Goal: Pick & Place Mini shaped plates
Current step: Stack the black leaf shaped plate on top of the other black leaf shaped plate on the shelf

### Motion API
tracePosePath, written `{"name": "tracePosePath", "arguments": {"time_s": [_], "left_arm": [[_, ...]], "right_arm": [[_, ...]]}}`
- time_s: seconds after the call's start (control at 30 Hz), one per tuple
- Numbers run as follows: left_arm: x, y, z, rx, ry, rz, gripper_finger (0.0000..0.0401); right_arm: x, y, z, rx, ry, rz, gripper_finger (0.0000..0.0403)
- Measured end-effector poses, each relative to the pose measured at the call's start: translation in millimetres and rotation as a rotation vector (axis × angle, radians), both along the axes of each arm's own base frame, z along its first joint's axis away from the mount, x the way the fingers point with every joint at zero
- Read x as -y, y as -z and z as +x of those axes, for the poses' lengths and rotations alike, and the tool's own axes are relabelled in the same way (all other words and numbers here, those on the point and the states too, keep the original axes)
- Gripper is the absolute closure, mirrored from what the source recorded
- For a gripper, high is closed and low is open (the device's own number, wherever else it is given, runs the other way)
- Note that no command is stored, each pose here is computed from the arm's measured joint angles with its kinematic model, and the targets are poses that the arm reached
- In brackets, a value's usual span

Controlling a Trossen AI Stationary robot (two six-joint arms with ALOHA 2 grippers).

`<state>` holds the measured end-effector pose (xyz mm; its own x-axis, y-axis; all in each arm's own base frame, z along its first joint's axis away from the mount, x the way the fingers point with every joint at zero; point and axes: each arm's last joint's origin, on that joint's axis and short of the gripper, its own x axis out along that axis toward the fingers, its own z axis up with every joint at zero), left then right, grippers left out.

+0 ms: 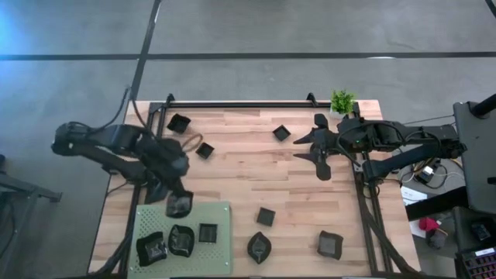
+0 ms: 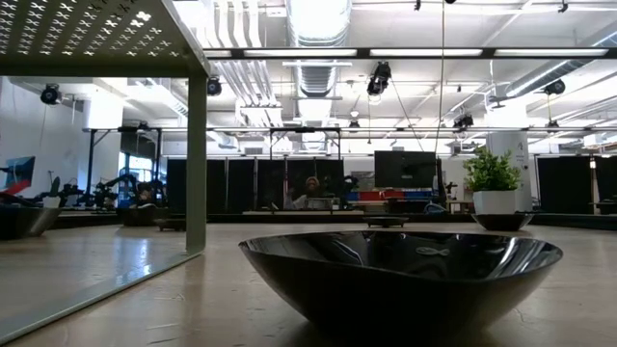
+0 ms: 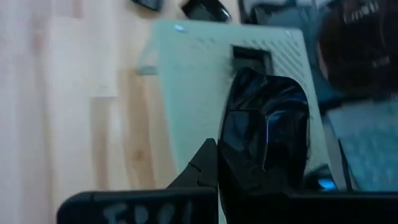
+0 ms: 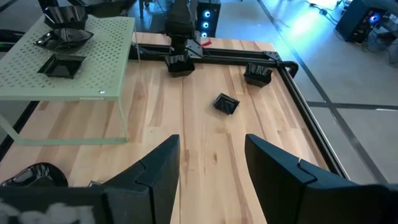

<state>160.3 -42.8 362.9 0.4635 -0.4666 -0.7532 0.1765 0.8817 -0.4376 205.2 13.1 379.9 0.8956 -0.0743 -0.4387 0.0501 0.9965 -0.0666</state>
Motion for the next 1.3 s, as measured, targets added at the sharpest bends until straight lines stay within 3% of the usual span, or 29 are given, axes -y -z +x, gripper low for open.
{"name": "tracePosePath", "arguments": {"time_s": [0.6,0.83,1.07,1.3], "left_arm": [[82.7,0.9,45.8,0.003,0.51,0.071,0.0401],[98.6,7.5,70.2,-0.038,0.581,0.115,0.0401],[105.6,20.7,82.5,-0.134,0.641,0.164,0.0401],[107.2,22.7,84.9,-0.137,0.679,0.176,0.0401]], "right_arm": [[0.0,-0.9,0.6,0.015,0.015,0.026,0.0225],[0.0,-0.8,0.6,0.014,0.014,0.025,0.0225],[-0.1,4.1,1.2,-0.003,0.012,0.02,0.0225],[-0.1,7.9,1.8,-0.015,0.012,0.019,0.0225]]}}
